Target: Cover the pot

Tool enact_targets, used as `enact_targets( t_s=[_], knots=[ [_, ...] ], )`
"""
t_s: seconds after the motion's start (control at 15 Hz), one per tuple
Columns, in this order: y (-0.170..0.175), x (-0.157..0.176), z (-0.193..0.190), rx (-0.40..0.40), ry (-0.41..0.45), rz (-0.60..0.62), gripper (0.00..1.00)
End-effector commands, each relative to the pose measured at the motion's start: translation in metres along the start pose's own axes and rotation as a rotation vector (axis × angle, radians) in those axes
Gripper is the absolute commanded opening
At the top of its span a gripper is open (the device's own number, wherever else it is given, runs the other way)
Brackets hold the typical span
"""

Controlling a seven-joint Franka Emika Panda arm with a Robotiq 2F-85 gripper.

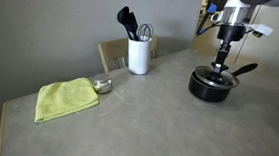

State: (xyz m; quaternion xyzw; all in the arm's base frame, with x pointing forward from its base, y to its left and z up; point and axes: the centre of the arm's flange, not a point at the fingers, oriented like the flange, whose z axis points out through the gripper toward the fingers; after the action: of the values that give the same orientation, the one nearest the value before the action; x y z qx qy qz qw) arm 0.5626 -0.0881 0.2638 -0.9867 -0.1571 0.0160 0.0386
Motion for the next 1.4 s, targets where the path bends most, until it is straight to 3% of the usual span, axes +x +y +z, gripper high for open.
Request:
enact_targets(
  t_s=[0.0,1.33],
  knots=[
    [0.000,-0.013,-0.001,0.008,0.015,-0.011,0.15],
    [0.015,0.011,0.007,-0.005,0.035,-0.052,0.15]
  ],
)
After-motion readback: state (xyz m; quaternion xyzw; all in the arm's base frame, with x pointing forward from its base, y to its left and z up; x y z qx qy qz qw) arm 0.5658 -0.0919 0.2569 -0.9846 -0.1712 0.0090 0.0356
